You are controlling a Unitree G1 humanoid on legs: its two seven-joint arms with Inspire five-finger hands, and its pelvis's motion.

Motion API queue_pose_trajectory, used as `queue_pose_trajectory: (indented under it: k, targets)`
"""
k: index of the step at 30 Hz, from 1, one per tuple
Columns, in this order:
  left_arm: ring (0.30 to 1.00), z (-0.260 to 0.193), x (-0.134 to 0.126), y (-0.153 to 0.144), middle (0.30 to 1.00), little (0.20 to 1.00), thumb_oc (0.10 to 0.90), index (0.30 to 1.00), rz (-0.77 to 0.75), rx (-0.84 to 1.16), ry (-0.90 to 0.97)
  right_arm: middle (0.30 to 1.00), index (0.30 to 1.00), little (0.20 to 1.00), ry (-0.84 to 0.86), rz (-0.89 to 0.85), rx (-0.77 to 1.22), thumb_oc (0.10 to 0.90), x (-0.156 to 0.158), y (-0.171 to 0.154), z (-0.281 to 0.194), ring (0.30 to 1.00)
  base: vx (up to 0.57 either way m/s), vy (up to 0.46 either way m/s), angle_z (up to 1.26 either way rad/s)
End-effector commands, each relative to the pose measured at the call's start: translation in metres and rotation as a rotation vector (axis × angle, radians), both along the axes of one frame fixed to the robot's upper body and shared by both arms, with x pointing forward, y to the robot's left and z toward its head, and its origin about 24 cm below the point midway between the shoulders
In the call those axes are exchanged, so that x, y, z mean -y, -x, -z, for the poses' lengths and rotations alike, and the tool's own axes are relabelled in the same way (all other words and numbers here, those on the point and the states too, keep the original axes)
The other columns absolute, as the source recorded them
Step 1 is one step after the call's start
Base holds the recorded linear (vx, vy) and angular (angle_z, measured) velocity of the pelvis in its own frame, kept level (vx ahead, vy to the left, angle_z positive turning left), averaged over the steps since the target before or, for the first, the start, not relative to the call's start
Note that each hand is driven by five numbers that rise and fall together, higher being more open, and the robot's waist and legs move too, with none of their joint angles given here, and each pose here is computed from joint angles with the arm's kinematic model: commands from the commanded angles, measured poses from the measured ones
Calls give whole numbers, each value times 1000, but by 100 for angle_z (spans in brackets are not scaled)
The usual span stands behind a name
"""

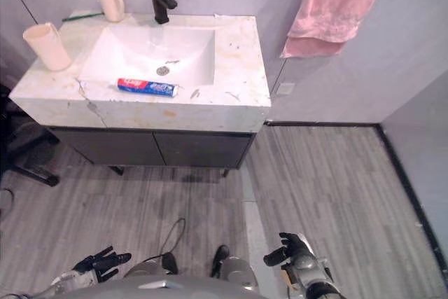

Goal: Organize the bathroom.

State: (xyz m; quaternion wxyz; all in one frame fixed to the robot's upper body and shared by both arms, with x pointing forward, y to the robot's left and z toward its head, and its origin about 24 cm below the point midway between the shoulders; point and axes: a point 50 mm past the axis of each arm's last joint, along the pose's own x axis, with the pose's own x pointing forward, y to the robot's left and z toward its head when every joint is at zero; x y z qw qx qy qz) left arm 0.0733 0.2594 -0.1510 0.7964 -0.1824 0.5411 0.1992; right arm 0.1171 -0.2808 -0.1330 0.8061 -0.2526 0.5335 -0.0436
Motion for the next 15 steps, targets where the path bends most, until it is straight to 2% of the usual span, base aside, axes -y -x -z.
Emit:
queue_pose_trajectory:
  k: [1, 9, 15]
  targets:
    - [900, -7, -22, 5, 900, 900, 800, 900, -21, 6, -66, 900, 900, 900, 82, -25, 81, 800, 19, -20, -16, 900, 45, -25, -2]
    - [900, -10, -36, 14, 900, 900, 800, 900, -55, -1, -118, 900, 900, 900, 57, -55, 75, 800, 14, -19, -15, 900, 38, -50, 0]
    - [900, -15, -41, 10, 900, 900, 800, 900, -62, 30, -129, 900, 900, 900, 50, -123, 62, 800, 10, -32, -20, 900, 55, -39, -7]
